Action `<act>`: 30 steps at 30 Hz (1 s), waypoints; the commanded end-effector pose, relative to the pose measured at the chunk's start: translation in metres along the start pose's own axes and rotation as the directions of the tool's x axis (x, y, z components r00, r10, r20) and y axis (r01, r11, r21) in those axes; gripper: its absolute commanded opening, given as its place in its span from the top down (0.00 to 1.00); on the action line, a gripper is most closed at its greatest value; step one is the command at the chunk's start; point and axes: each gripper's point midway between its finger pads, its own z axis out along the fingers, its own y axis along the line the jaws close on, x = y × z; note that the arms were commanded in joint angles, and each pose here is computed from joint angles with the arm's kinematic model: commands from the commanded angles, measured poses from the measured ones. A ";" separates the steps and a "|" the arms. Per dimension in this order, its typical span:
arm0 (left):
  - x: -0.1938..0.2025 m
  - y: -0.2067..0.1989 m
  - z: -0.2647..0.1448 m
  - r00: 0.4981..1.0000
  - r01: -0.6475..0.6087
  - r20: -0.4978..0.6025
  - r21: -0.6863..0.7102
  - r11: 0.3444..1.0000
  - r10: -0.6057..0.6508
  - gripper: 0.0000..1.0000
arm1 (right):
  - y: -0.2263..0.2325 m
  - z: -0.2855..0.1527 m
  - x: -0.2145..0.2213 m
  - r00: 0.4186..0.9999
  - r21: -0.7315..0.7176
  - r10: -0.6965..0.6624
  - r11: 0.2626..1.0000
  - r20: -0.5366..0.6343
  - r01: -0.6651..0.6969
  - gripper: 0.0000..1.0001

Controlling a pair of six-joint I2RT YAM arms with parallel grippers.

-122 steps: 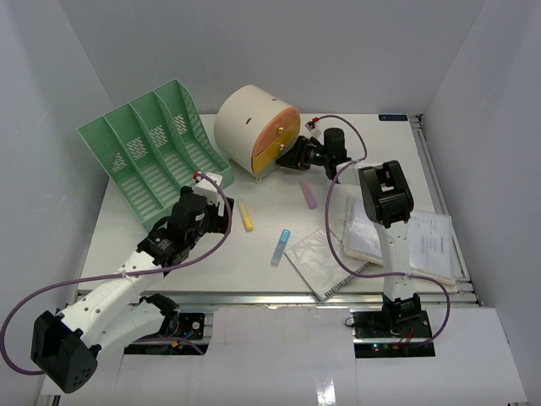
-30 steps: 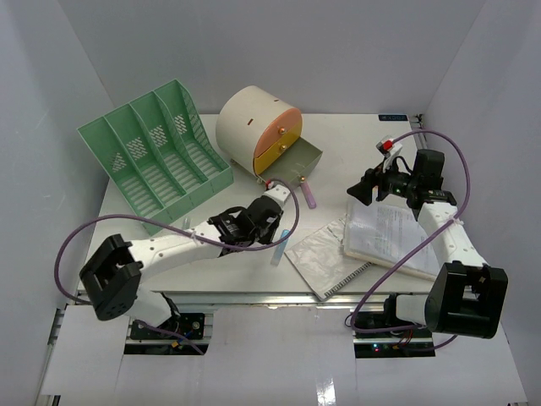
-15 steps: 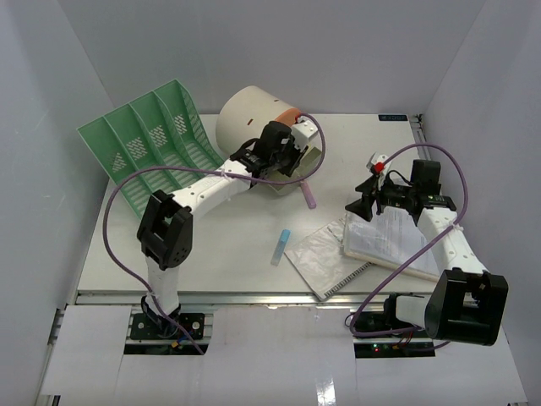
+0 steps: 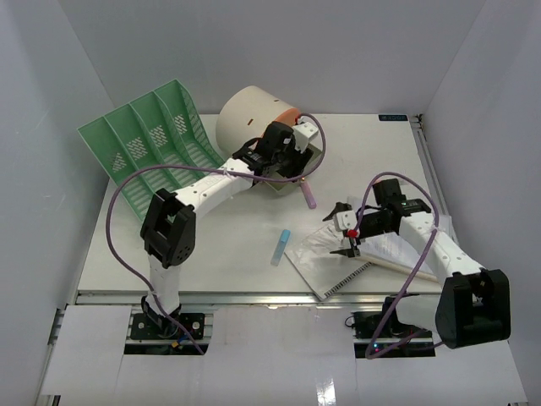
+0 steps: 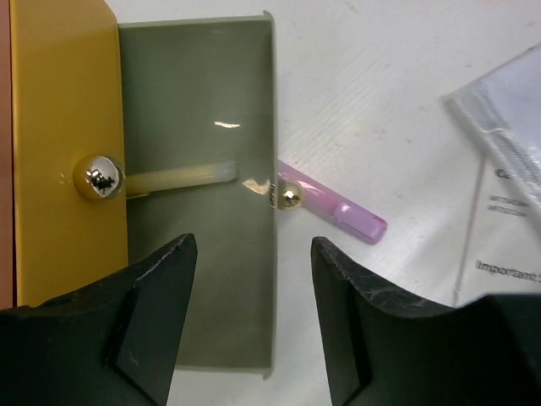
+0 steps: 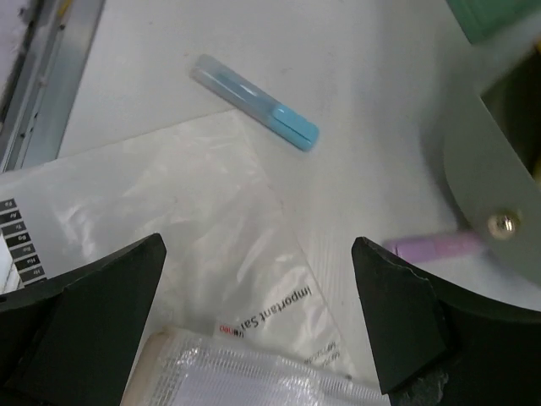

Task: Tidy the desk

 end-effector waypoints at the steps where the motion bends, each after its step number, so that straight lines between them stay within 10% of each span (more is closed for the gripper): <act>1: -0.050 -0.017 -0.093 0.980 0.025 0.196 0.093 0.995 -0.043 0.18 | 0.026 0.033 -0.011 0.952 -0.238 -0.305 0.925 0.005 0.297 0.05; 13: 0.102 0.036 -0.255 0.944 0.185 0.315 -0.273 0.944 -0.094 0.02 | 0.032 0.153 -0.023 0.898 -0.551 -0.439 0.757 -0.030 0.352 0.20; 20: 0.110 0.055 -0.307 0.857 0.342 0.497 -0.348 0.873 -0.137 0.02 | 0.016 0.182 -0.007 0.900 -0.592 -0.422 0.756 -0.115 0.279 0.28; 30: 0.110 0.048 -0.299 0.862 0.336 0.481 -0.312 0.888 -0.157 0.02 | 0.029 0.189 0.019 0.862 -0.678 -0.467 0.701 -0.199 0.223 0.53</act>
